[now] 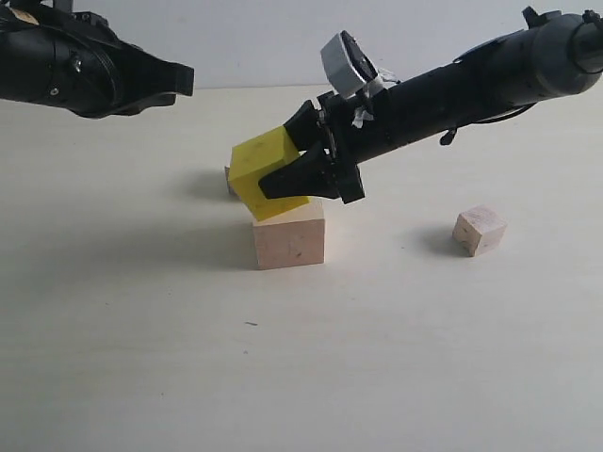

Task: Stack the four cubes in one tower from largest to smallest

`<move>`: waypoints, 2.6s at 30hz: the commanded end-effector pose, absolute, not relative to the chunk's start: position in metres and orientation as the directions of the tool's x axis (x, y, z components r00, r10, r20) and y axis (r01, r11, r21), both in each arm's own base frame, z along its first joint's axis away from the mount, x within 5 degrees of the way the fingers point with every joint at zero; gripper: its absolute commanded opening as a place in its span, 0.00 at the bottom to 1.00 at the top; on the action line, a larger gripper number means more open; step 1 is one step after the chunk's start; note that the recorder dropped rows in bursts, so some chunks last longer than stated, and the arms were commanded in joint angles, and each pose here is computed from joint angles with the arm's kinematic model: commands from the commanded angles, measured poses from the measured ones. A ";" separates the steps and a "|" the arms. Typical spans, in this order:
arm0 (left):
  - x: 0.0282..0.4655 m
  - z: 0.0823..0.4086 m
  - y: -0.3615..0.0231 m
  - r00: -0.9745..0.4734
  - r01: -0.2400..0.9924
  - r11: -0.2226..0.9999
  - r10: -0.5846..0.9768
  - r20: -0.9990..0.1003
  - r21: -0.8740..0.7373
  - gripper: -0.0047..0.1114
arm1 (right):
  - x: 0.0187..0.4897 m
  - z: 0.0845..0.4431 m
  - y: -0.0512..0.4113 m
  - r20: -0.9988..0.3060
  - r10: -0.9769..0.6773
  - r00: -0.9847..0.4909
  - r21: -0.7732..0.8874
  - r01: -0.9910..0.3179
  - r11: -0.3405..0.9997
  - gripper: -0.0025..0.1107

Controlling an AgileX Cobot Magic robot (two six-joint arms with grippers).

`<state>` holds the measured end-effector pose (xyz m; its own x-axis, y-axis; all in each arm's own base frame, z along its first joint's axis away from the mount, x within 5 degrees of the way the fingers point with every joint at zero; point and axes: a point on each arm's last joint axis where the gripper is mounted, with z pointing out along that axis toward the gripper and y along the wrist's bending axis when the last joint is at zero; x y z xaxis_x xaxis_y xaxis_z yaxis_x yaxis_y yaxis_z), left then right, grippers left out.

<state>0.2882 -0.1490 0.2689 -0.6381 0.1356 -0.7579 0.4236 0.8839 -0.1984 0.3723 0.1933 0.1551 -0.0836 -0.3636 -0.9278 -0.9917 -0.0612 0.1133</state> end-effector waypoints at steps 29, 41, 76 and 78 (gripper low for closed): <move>0.279 0.263 -0.148 -0.689 0.442 0.872 0.179 -0.702 -0.211 0.04 | 0.386 0.158 0.195 -0.925 -0.377 -0.051 0.050 -0.999 0.013 0.02; 0.278 0.263 -0.148 -0.691 0.448 0.869 0.188 -0.698 -0.209 0.04 | 0.386 0.154 0.193 -0.905 -0.423 -0.039 0.039 -0.999 0.009 0.45; 0.278 0.263 -0.148 -0.691 0.448 0.869 0.188 -0.698 -0.210 0.04 | 0.378 0.238 0.181 -0.876 -0.467 -0.119 0.015 -0.975 0.220 0.54; 0.278 0.263 -0.148 -0.691 0.448 0.869 0.188 -0.698 -0.210 0.04 | 0.382 0.242 0.176 -0.845 -0.509 -0.165 0.000 -0.951 0.308 0.43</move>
